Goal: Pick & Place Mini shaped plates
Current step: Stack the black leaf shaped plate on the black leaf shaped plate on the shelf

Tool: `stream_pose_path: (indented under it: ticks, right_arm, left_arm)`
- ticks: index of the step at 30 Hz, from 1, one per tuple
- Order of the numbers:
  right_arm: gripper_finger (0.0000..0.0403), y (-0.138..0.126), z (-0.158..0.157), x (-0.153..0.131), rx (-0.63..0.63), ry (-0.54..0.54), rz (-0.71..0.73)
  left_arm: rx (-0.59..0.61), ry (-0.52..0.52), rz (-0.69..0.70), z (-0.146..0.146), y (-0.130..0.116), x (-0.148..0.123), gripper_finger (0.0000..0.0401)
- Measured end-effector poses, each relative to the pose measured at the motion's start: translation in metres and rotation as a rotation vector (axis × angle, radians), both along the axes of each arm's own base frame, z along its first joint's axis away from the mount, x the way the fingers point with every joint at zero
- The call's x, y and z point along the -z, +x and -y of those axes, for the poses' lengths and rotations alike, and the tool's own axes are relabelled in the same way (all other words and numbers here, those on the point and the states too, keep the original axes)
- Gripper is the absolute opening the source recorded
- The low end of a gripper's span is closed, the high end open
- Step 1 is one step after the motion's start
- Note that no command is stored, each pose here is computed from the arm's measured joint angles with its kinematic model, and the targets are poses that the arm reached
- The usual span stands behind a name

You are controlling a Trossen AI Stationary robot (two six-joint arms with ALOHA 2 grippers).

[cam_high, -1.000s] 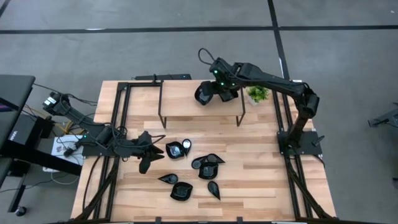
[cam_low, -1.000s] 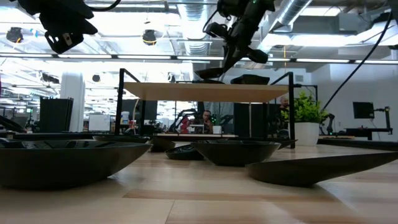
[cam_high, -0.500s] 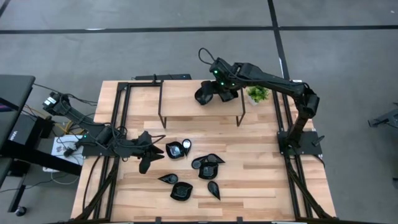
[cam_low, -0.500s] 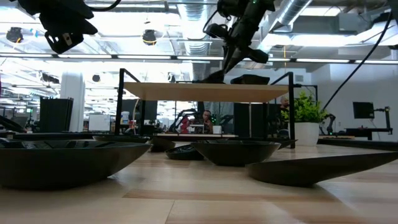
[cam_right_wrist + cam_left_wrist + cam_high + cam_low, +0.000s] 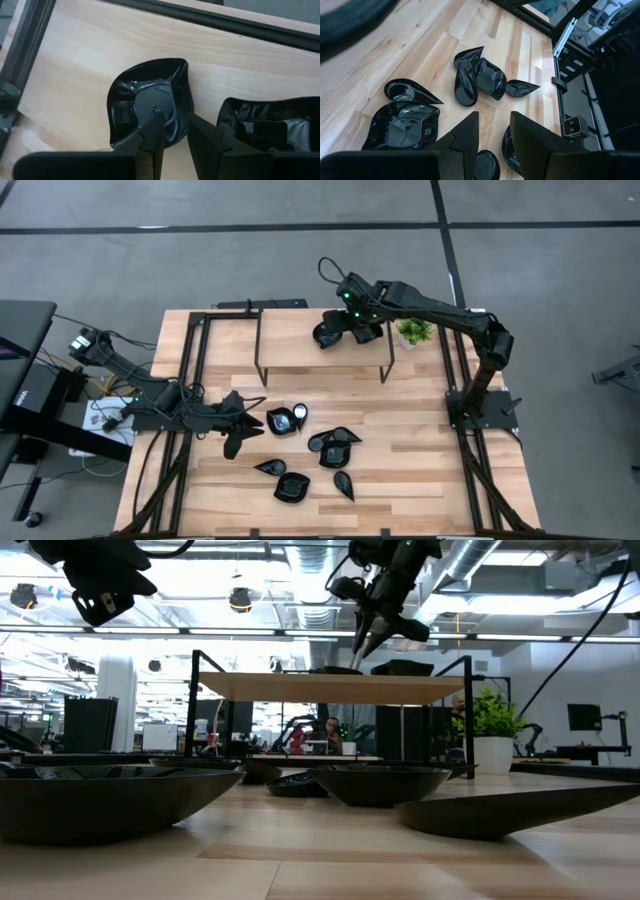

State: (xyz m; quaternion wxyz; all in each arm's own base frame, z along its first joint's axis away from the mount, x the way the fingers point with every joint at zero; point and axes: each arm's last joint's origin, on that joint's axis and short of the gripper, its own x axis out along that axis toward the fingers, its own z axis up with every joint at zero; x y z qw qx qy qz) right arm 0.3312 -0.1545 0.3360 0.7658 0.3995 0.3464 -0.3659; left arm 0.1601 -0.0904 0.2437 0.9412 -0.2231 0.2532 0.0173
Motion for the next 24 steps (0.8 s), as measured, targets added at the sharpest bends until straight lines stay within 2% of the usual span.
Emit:
stream_pose_path:
  ticks: [5, 8, 12, 16, 21, 24]
  right_arm:
    - [0.0075, -0.003, -0.018, -0.027, -0.112, -0.101, 0.063]
    - [0.0075, -0.007, -0.042, -0.046, -0.17, -0.241, 0.092]
    - [0.0075, -0.017, -0.084, -0.068, -0.196, -0.461, 0.051]
    - [0.0075, -0.024, -0.13, -0.078, -0.293, -0.6, 0.02]
    - [0.0075, -0.033, -0.189, -0.08, -0.608, -0.713, -0.031]
    - [0.0075, -0.04, -0.22, -0.073, -0.803, -0.7, -0.061]
  left_arm:
    - [0.017, -0.001, -0.005, 0.0, 0.0, 0.0, 0.0113]
    - [0.044, -0.012, -0.015, 0.001, 0.0, 0.0, 0.0113]
    - [0.07, -0.02, -0.031, 0.002, -0.001, 0.001, 0.0113]
    - [0.07, -0.011, -0.047, 0.002, -0.001, 0.003, 0.0113]
    - [0.063, 0.011, -0.097, 0.005, 0.004, 0.012, 0.0113]
    - [0.055, 0.031, -0.15, 0.009, 0.01, 0.023, 0.0113]
